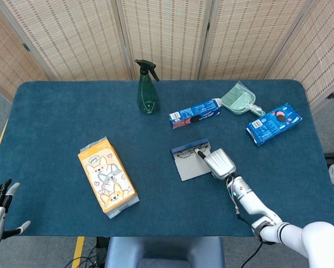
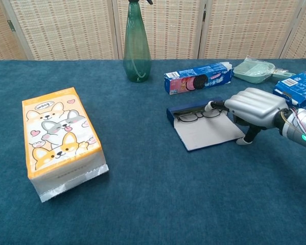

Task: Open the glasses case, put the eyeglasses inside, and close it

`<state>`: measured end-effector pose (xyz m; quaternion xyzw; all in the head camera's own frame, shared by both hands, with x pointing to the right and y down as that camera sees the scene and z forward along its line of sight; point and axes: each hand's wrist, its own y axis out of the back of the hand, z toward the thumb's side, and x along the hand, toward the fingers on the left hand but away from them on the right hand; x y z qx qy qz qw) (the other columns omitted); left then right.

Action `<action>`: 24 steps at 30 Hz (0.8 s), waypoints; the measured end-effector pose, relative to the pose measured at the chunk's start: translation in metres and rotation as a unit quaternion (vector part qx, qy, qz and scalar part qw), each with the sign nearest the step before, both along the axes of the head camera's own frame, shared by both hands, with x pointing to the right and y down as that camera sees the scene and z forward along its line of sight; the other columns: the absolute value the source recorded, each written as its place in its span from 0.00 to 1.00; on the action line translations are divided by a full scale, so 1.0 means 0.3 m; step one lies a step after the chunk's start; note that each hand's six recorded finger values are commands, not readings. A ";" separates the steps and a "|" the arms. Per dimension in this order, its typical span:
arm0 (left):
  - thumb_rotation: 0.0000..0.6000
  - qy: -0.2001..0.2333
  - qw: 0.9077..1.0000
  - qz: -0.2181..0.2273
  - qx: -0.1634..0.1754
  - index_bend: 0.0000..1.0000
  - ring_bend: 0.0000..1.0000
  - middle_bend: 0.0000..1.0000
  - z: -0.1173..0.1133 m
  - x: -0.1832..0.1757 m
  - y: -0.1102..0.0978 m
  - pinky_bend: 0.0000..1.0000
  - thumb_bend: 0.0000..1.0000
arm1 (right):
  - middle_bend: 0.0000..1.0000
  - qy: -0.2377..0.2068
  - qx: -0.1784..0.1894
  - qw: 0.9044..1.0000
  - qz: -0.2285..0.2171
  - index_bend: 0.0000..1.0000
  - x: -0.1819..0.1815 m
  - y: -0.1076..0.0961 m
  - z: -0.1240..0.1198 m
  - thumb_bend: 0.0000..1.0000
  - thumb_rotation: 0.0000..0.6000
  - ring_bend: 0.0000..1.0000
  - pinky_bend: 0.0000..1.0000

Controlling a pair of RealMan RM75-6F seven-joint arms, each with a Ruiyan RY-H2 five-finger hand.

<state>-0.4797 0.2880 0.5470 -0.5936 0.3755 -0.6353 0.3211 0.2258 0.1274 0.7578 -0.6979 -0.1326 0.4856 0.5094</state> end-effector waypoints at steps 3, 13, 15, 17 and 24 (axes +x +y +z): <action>1.00 0.000 1.000 -0.001 0.000 0.00 0.00 0.00 -0.001 -0.003 0.001 0.16 0.13 | 1.00 0.000 0.005 1.000 -0.005 0.15 -0.003 -0.012 -0.011 0.26 1.00 1.00 0.90; 1.00 -0.002 1.000 0.001 -0.001 0.00 0.00 0.00 0.001 -0.001 -0.002 0.16 0.13 | 1.00 -0.020 0.009 1.000 -0.010 0.22 -0.058 -0.050 -0.043 0.28 1.00 1.00 0.90; 1.00 -0.003 1.000 0.001 -0.002 0.00 0.00 0.00 0.000 -0.002 -0.002 0.16 0.13 | 1.00 -0.027 0.009 1.000 -0.012 0.26 -0.078 -0.053 -0.047 0.31 1.00 1.00 0.90; 1.00 -0.003 1.000 0.000 -0.003 0.00 0.00 0.00 0.001 -0.002 -0.001 0.16 0.13 | 1.00 -0.031 0.008 0.999 -0.014 0.31 -0.093 -0.052 -0.047 0.35 1.00 1.00 0.90; 1.00 -0.005 1.000 0.000 -0.004 0.00 0.00 0.00 0.001 -0.003 -0.001 0.16 0.13 | 1.00 -0.039 0.007 0.999 -0.017 0.46 -0.134 -0.053 -0.040 0.45 1.00 1.00 0.90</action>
